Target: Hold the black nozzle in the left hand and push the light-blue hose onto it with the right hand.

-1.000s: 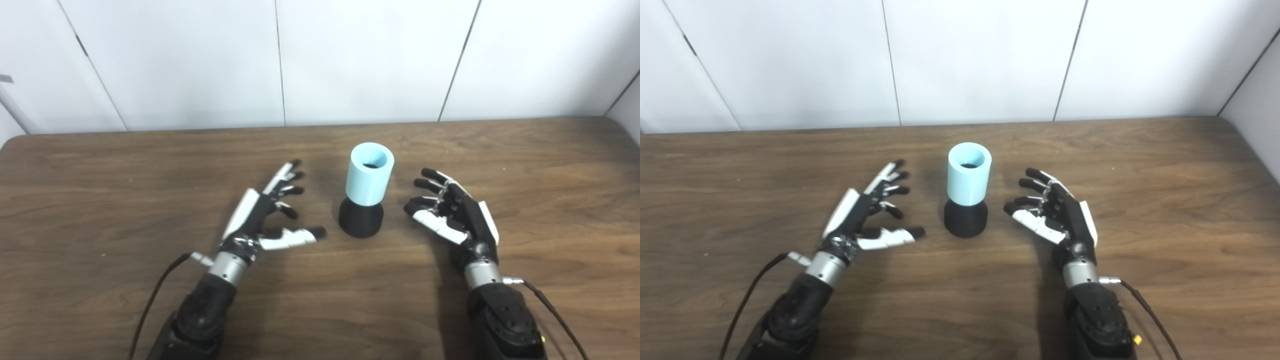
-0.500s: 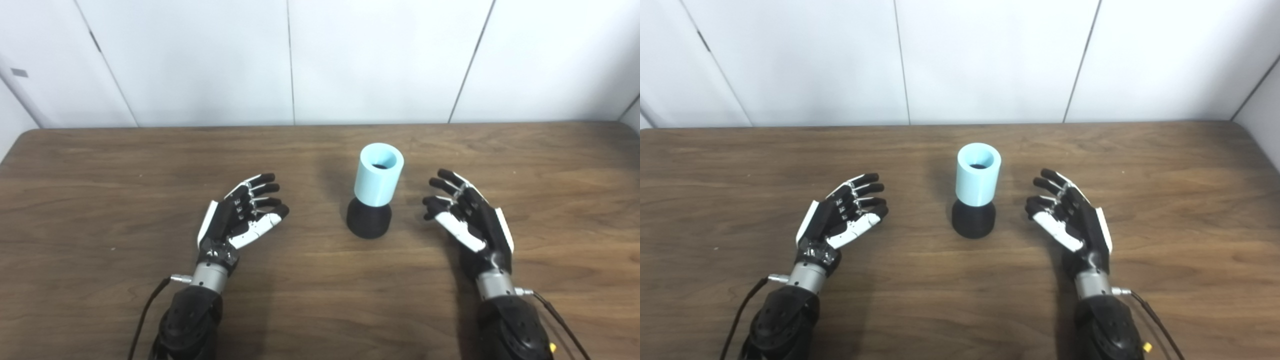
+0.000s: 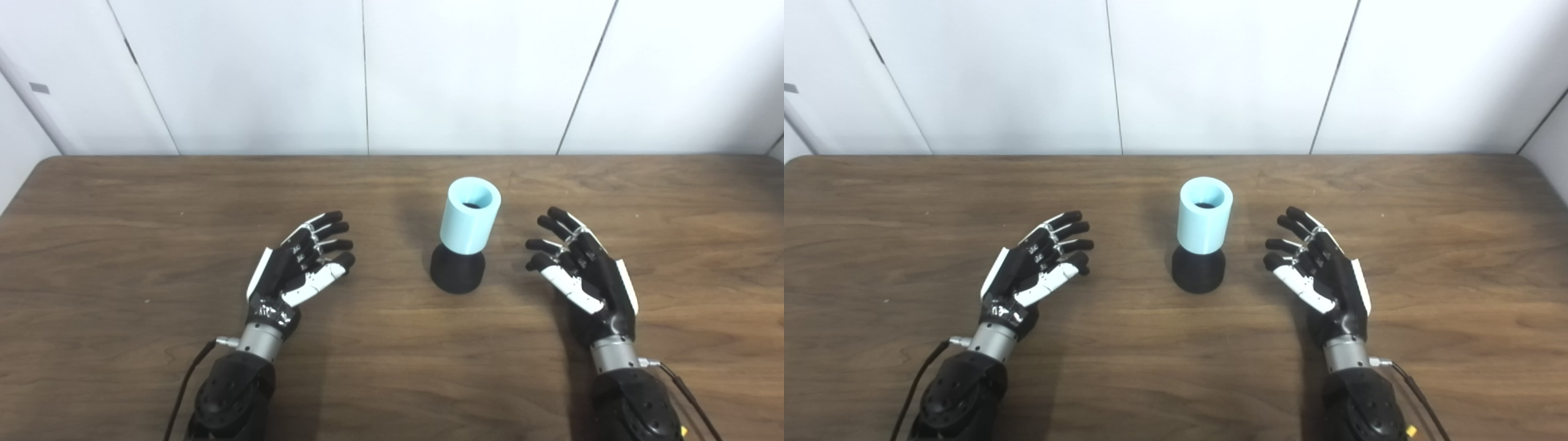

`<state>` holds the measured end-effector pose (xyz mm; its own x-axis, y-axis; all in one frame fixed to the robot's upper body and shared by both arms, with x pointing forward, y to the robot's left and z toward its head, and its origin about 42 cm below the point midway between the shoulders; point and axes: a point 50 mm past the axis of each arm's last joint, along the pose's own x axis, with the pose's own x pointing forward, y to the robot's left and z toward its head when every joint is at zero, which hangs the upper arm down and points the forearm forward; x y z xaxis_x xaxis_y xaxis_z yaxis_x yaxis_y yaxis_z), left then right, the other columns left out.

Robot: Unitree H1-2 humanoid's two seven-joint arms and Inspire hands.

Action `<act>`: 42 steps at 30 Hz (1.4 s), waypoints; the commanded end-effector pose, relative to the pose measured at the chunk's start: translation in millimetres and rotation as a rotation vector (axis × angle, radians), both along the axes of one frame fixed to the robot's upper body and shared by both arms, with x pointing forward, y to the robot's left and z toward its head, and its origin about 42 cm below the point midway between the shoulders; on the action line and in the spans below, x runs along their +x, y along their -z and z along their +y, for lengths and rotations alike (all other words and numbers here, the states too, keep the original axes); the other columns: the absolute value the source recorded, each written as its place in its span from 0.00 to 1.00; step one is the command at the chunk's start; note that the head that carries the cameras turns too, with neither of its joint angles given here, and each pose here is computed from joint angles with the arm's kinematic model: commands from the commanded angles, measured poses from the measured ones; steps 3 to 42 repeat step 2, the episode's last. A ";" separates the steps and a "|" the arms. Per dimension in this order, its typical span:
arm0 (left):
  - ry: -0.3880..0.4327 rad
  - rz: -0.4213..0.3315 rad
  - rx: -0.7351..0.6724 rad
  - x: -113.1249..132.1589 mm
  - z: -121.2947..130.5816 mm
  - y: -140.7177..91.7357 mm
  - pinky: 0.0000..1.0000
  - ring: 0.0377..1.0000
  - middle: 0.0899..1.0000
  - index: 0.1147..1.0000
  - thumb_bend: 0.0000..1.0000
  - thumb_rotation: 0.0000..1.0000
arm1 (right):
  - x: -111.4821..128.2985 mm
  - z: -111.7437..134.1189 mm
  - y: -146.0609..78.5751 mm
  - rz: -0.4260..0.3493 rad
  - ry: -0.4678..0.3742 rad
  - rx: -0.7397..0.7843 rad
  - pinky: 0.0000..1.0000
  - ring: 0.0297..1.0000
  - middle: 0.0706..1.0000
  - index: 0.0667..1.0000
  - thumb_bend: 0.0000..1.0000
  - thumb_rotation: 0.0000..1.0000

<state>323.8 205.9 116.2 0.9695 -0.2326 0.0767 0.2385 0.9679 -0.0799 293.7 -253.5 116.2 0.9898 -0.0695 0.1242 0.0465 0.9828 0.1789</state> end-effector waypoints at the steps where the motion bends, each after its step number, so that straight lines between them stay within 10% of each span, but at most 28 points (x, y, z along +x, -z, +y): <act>1: 0.013 0.063 -0.007 -6.3 5.0 21.0 0.57 0.71 0.78 0.76 0.75 0.25 | -4.0 -0.6 6.2 -0.021 -0.005 0.001 0.47 0.65 0.78 0.77 0.60 0.24; 42: 0.016 0.063 -0.009 -6.2 5.4 21.6 0.58 0.72 0.78 0.76 0.76 0.25 | -4.4 -0.5 6.5 -0.019 -0.005 -0.001 0.48 0.65 0.78 0.77 0.61 0.25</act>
